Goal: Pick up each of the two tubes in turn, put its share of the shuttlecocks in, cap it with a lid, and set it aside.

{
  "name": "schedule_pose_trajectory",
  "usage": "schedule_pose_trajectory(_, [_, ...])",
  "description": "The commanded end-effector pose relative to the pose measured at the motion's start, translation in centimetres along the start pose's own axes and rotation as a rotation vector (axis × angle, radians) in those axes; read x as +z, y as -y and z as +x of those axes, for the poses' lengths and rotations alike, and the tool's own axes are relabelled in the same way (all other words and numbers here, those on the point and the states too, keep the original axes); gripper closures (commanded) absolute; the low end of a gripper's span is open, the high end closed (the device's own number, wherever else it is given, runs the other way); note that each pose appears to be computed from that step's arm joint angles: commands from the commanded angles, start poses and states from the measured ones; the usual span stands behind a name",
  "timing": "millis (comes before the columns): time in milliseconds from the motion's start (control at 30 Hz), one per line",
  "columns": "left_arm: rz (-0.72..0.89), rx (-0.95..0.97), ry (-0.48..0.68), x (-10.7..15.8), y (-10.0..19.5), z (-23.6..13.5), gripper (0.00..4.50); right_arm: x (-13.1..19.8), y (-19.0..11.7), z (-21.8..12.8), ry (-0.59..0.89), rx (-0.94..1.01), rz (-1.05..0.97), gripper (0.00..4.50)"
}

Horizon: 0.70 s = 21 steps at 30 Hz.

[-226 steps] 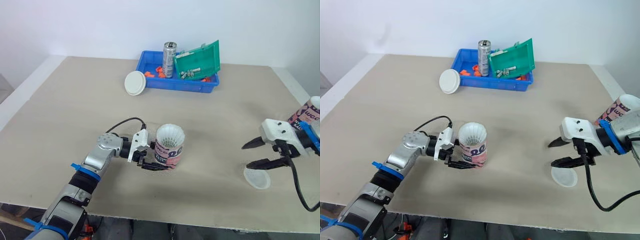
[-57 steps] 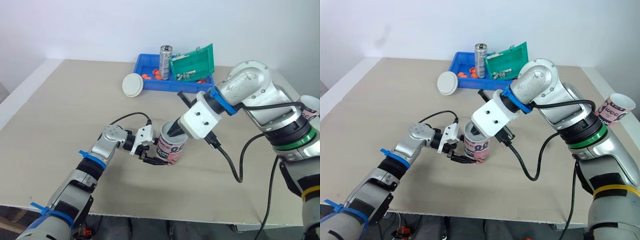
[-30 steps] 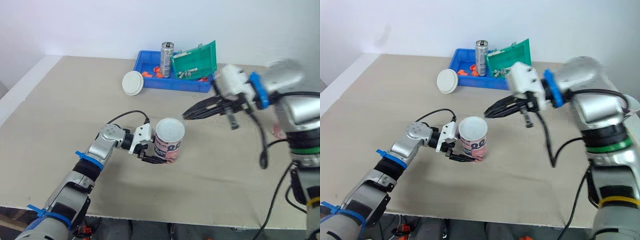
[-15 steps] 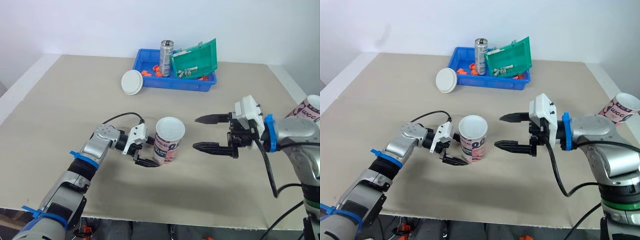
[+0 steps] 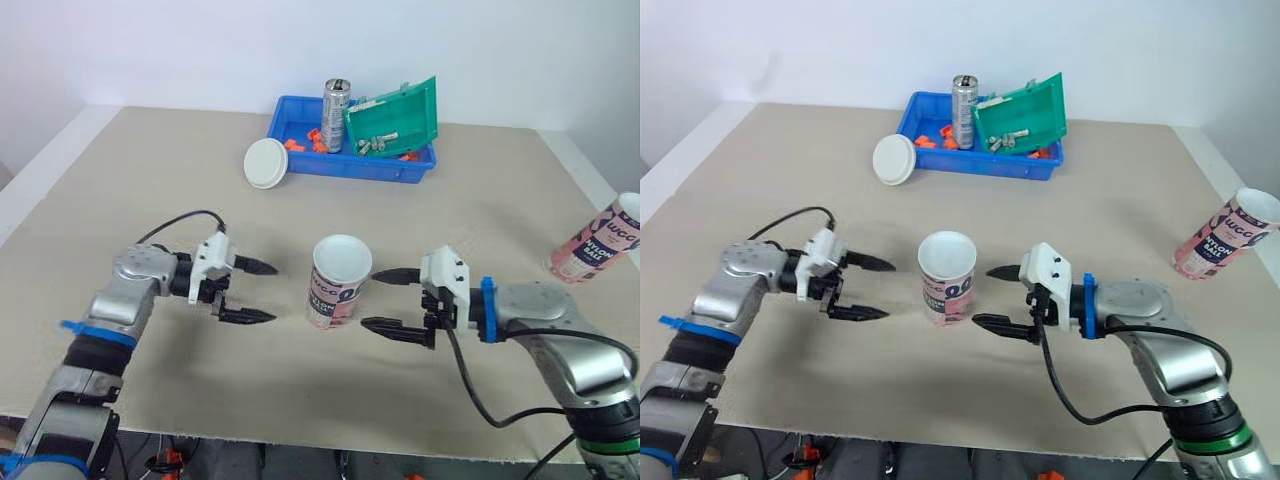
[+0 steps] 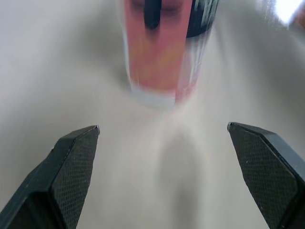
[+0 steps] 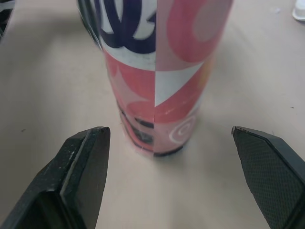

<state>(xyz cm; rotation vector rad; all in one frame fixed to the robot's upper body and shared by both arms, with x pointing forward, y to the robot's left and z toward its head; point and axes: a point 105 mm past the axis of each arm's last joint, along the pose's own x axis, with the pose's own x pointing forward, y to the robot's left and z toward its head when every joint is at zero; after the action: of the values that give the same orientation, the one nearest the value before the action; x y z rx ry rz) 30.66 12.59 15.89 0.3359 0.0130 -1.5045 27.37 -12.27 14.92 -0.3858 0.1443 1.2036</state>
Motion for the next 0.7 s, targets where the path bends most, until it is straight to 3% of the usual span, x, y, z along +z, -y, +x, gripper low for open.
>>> schedule_pose_trajectory(33, [0.053,0.039,0.093,3.5,1.0,-1.1,0.00,0.7,-0.1,0.9,0.052,0.008,-0.024,0.11])
schedule_pose_trajectory(333, [0.042,0.098,0.130,5.4,2.5,-2.2,0.00,1.3,0.1,3.1,0.119,0.045,-0.024,0.11])
schedule_pose_trajectory(700, [0.024,0.116,0.111,5.4,2.8,-2.1,0.00,2.0,0.8,5.6,0.175,0.068,-0.044,0.11])
